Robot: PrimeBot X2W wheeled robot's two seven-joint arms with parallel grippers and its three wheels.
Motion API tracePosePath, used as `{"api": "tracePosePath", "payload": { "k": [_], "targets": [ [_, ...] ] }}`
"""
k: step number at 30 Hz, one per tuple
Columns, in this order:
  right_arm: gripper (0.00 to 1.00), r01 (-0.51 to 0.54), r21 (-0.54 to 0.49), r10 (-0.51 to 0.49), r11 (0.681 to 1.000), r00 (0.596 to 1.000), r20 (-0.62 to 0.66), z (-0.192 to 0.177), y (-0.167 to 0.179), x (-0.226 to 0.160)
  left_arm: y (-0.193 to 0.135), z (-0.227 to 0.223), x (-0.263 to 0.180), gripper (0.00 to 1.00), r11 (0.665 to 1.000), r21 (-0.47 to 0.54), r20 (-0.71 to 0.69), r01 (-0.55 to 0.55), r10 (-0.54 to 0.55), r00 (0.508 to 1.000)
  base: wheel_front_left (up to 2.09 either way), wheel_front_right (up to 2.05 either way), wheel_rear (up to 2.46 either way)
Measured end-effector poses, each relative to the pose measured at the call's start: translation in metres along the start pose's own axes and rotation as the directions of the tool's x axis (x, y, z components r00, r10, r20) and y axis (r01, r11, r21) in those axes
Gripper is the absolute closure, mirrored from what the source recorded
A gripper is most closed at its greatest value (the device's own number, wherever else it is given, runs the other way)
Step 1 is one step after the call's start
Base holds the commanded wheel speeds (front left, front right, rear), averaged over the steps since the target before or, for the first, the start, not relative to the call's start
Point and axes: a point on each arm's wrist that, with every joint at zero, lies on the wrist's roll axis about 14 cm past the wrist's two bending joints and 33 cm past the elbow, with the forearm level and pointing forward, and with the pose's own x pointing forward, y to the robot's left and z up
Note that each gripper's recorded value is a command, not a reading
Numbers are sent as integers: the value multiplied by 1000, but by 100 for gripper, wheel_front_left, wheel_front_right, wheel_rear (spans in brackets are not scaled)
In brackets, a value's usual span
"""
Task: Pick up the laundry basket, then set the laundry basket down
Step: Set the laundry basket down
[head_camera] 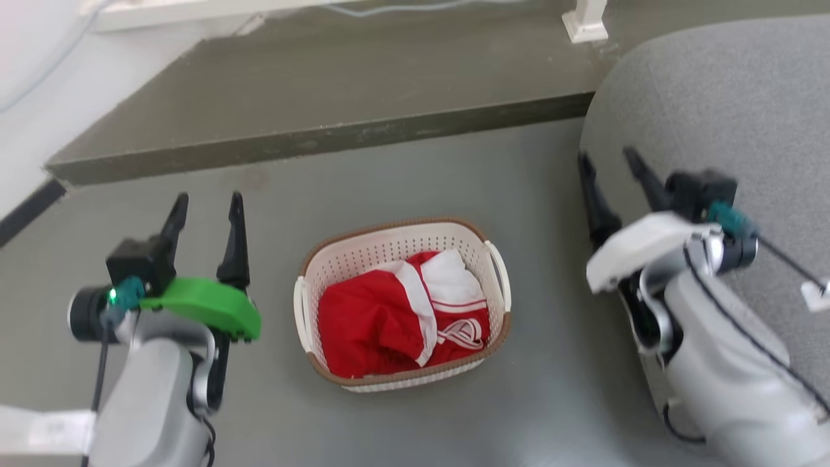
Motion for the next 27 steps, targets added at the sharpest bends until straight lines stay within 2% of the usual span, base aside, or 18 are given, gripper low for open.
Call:
{"api": "tracePosePath", "payload": {
  "k": [5,27],
  "targets": [
    [0,-12,-7,12,1000,1000,-7,-7,9,-21,0,0,-22,0,1000,5,8,-16,16,1000,0,0,0],
    [0,41,10,-41,999,998,-52,-36,10,-99,-13,-19,-105,0,999,6,-29,-50,51,998,0,0,0]
  ]
}}
